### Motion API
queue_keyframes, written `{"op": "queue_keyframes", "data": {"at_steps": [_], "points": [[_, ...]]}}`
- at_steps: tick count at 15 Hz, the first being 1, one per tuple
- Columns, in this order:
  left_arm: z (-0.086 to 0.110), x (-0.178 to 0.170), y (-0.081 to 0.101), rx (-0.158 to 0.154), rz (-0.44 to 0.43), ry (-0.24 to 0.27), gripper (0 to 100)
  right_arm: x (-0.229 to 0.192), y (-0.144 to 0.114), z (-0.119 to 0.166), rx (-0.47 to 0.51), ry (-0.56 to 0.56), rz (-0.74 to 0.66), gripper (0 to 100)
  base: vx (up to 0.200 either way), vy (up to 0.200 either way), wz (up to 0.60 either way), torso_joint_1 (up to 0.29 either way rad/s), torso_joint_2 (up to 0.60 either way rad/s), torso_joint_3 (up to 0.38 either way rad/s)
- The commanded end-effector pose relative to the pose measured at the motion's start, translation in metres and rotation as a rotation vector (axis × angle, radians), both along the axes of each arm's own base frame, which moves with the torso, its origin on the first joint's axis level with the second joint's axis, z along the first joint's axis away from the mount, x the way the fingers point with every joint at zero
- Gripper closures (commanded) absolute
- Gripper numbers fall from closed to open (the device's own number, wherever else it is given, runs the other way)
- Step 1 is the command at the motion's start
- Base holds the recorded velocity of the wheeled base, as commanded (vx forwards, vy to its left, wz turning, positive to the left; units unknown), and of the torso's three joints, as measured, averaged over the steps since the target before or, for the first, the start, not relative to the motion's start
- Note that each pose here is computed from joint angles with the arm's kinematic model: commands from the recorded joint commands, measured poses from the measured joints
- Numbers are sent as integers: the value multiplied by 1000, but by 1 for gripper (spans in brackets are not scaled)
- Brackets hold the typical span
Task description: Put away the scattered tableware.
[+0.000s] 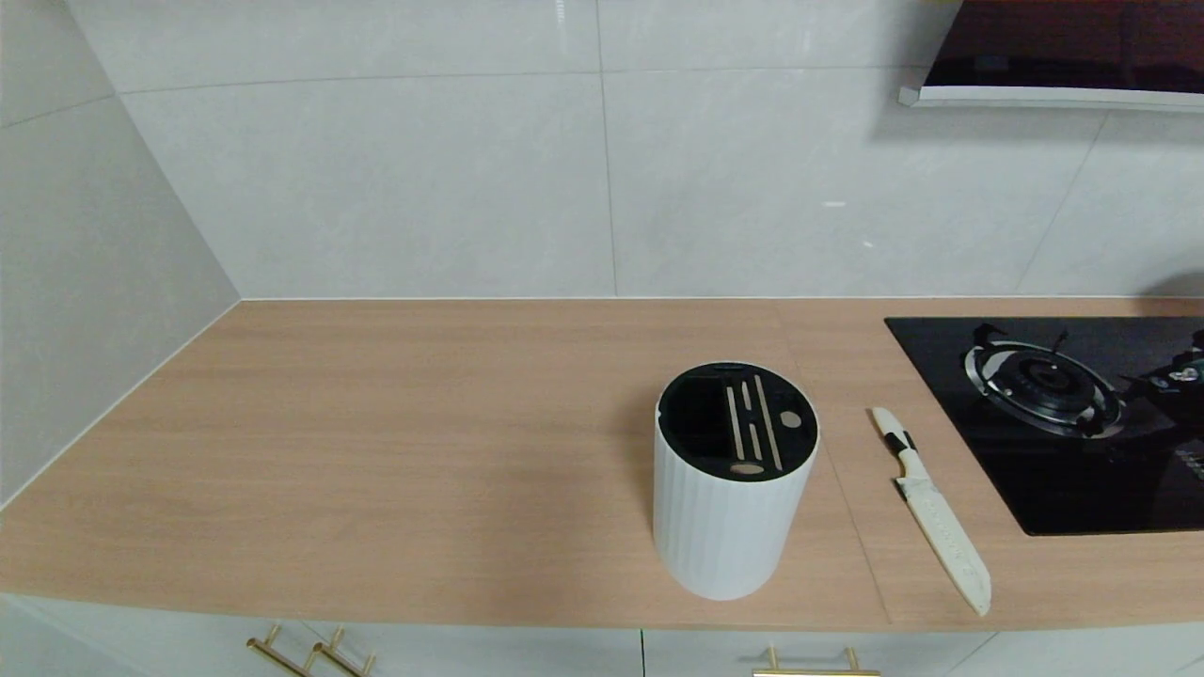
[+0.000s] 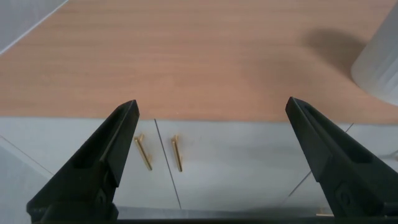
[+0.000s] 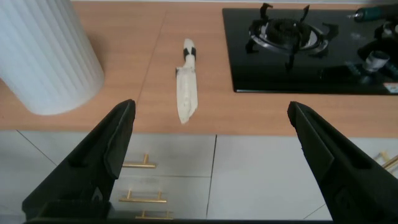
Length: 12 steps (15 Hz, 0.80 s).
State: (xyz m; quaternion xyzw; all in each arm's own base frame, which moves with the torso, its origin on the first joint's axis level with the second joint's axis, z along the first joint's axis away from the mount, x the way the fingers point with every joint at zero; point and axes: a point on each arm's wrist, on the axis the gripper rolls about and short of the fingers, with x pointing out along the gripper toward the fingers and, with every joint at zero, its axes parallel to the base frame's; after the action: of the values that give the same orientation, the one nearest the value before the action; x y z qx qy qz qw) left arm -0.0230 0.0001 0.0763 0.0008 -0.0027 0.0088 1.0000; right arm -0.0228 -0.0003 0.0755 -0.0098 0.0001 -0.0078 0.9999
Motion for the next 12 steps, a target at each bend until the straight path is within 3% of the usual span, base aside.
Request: {"op": "queue_keyframes", "data": {"at_steps": [1,12], "points": [[0,0,0,0,1,1,0,0,0,0,0,2,0,0,0,0,0,144,-320,-144],[0,0,0,0,1,1,0,0,0,0,-2,2,2,0,0,0,0,4,-6,-3]]}}
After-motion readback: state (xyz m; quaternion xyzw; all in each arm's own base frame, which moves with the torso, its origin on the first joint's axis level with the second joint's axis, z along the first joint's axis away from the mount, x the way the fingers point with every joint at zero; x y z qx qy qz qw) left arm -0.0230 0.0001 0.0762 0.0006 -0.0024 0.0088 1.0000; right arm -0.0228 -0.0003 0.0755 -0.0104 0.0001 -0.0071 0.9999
